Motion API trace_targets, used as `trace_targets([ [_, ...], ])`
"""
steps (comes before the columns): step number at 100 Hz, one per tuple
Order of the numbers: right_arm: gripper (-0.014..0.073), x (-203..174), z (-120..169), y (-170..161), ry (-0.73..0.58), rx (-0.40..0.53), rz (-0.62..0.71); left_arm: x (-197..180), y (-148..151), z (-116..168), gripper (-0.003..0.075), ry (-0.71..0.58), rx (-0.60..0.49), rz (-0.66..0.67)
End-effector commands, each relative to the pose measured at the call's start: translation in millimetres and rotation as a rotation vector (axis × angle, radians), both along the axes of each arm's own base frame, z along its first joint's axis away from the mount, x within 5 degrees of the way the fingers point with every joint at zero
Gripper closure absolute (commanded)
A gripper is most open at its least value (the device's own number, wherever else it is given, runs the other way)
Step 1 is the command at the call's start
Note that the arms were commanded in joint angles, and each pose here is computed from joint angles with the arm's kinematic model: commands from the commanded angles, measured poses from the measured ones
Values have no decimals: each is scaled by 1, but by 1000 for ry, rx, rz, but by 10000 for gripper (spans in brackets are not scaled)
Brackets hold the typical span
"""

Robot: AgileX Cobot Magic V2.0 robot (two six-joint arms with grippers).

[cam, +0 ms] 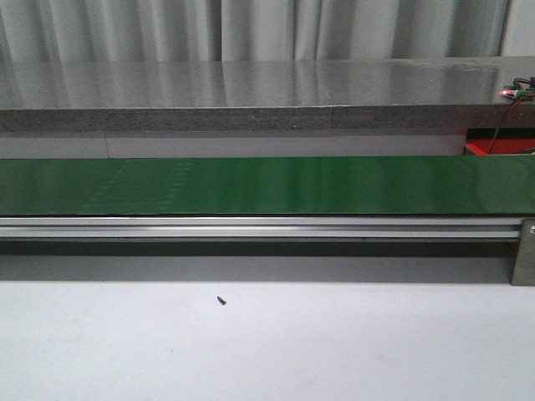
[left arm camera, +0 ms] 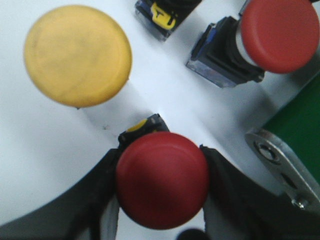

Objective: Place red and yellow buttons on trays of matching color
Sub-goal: 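Carry the red button onto the green belt and open the left gripper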

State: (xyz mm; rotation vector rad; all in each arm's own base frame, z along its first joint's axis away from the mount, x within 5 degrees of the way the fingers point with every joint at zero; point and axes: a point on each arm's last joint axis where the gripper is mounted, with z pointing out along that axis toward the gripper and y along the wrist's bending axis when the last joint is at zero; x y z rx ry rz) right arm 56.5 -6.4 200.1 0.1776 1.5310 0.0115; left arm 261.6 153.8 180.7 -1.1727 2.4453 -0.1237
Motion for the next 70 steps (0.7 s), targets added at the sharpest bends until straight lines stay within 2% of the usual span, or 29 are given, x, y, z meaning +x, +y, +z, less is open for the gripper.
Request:
trace_targets([
  [1, 717, -3, 15, 1, -115, -24, 10, -1, 0, 29, 571, -76, 52, -21],
  [15, 717, -3, 15, 1, -115, -24, 10, -10, -8, 53, 571, -115, 81, -51],
  [36, 717, -3, 15, 1, -115, -24, 10, -15, -14, 100, 572, -157, 149, -164],
  [55, 717, -3, 15, 1, -115, -24, 10, -4, -20, 138, 572, -179, 199, -254],
  [70, 717, -3, 15, 1, -115, -24, 10, 12, -33, 151, 572, -208, 233, -328],
])
